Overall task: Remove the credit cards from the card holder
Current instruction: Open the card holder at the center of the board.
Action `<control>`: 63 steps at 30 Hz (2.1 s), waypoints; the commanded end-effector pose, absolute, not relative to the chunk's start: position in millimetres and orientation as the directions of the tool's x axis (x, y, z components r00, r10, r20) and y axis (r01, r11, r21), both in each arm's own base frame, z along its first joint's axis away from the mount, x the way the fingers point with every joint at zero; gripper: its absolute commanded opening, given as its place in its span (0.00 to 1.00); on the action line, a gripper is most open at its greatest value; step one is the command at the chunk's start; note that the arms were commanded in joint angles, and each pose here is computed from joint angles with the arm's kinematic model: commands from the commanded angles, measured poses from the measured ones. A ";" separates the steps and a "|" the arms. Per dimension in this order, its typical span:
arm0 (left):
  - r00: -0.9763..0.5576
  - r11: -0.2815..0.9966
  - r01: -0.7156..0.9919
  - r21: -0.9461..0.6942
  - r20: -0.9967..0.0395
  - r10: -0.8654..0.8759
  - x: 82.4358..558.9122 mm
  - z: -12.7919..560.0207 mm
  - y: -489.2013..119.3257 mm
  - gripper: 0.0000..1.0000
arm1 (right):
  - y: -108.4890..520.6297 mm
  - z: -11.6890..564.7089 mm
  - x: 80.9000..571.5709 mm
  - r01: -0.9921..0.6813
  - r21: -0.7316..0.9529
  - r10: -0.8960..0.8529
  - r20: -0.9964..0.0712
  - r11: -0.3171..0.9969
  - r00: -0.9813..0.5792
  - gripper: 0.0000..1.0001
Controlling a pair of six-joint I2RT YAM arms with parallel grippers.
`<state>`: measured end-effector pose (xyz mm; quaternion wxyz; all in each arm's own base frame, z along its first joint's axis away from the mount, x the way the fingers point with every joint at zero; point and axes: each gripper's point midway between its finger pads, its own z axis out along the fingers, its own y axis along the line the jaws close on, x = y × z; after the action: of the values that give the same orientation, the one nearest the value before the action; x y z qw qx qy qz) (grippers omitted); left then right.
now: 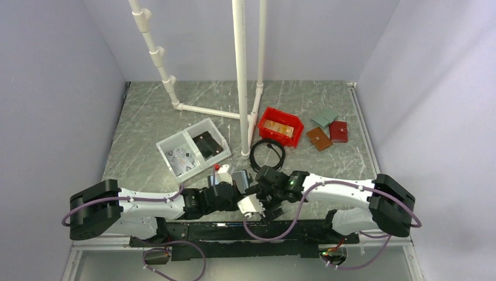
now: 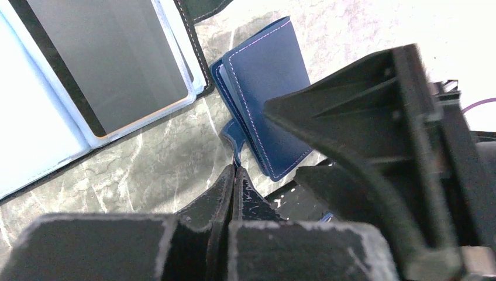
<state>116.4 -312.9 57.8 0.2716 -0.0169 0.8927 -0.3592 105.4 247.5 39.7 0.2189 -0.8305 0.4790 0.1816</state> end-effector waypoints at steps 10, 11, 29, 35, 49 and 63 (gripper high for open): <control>-0.857 0.752 0.151 -0.641 -0.464 -0.224 115.5 57.0 -310.4 0.00 | 247.2 39.5 130.7 -0.881 -0.306 -0.781 -0.417 -0.361 0.465 0.63; -0.857 0.758 0.149 -0.635 -0.465 -0.222 115.7 56.2 -309.0 0.00 | 246.4 42.9 132.2 -0.884 -0.308 -0.780 -0.425 -0.352 0.459 0.59; -0.861 0.791 0.189 -0.582 -0.485 -0.151 113.3 46.3 -307.5 0.00 | 198.6 88.6 174.5 -0.948 -0.311 -0.801 -0.549 -0.069 0.239 0.19; -0.857 0.766 0.236 -0.598 -0.500 -0.126 111.6 52.8 -314.0 0.00 | 184.9 77.7 182.6 -0.958 -0.287 -0.844 -0.519 0.020 0.138 0.17; -0.787 0.603 0.311 -0.735 -0.554 -0.270 127.2 97.7 -339.1 0.37 | 181.5 59.0 191.9 -0.977 -0.102 -0.853 -0.511 0.188 -0.110 0.04; -0.731 0.591 0.289 -0.753 -0.572 -0.371 145.7 104.9 -323.0 0.37 | 221.4 98.6 153.4 -0.997 -0.069 -0.717 -0.694 -0.020 0.063 0.72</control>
<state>138.1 -321.6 100.2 0.3488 -0.0089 0.8311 -0.4330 167.6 197.2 88.0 0.2768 -0.6407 0.6844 0.2110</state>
